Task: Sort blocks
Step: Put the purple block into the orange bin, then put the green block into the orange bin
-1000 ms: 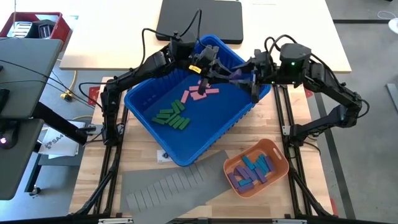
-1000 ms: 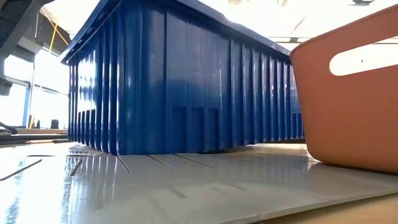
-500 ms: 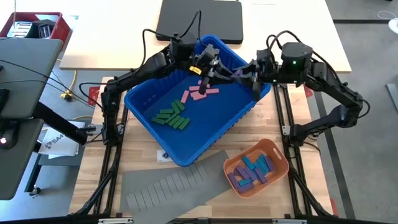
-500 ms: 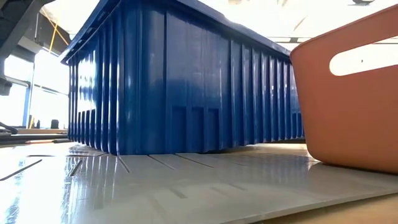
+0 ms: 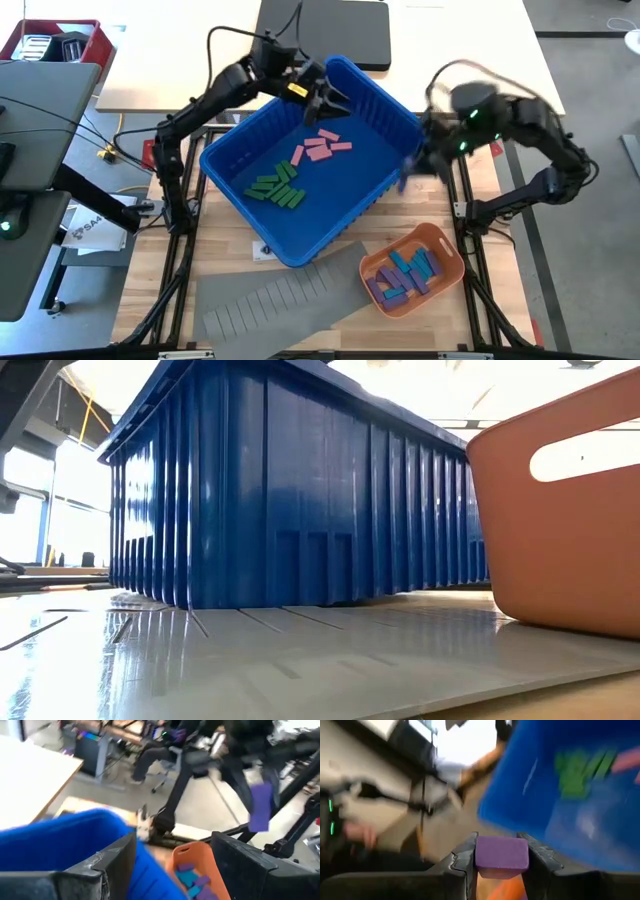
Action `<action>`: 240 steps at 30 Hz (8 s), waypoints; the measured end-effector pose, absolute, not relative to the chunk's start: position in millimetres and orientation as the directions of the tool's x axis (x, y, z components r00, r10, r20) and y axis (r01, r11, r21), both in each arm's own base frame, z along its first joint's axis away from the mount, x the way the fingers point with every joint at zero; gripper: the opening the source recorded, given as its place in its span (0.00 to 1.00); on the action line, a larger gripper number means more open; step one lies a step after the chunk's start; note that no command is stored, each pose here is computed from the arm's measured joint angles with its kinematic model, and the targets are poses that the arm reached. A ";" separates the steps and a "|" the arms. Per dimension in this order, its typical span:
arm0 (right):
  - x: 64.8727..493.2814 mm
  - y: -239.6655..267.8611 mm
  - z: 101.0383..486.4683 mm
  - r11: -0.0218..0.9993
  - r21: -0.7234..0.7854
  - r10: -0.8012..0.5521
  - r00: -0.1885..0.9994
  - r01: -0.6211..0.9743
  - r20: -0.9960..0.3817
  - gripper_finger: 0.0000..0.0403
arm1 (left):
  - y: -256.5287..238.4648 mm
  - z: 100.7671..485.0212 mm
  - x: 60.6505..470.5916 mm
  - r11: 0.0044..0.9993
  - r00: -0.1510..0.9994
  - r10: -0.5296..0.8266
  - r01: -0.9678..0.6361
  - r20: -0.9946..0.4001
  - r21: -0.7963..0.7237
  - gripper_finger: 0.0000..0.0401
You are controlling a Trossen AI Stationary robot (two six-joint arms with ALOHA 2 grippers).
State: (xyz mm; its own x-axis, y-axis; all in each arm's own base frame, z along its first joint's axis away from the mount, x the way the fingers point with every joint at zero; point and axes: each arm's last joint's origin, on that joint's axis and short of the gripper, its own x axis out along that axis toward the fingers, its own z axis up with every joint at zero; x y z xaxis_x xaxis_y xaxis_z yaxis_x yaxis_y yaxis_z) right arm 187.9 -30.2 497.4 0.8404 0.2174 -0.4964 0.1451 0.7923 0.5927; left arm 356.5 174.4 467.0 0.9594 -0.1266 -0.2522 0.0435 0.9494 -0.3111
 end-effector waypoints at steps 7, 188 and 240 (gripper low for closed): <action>212.8 1.3 418.0 0.724 0.659 0.478 0.540 0.205 -0.693 0.25 | 183.0 466.9 328.0 0.938 0.929 -0.093 -0.039 -0.358 -0.344 0.62; 234.1 -19.0 495.1 0.856 0.327 -0.249 0.874 0.400 -0.417 0.12 | 145.7 478.4 358.3 0.873 0.967 -0.233 0.161 -0.103 -0.461 0.35; 179.7 92.3 264.1 0.421 0.399 0.518 0.145 0.815 -0.843 0.31 | 166.3 351.5 315.9 0.830 0.513 -0.089 -0.436 -0.854 -0.348 0.38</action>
State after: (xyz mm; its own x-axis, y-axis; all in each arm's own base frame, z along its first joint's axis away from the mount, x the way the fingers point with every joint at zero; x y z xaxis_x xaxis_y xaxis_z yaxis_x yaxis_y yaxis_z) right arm 179.7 92.3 264.1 0.1454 0.5181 -0.8429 0.8146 0.4208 0.3992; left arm 315.9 166.3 351.5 0.5126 -0.0893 -0.8540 -0.4358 0.8299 -0.3483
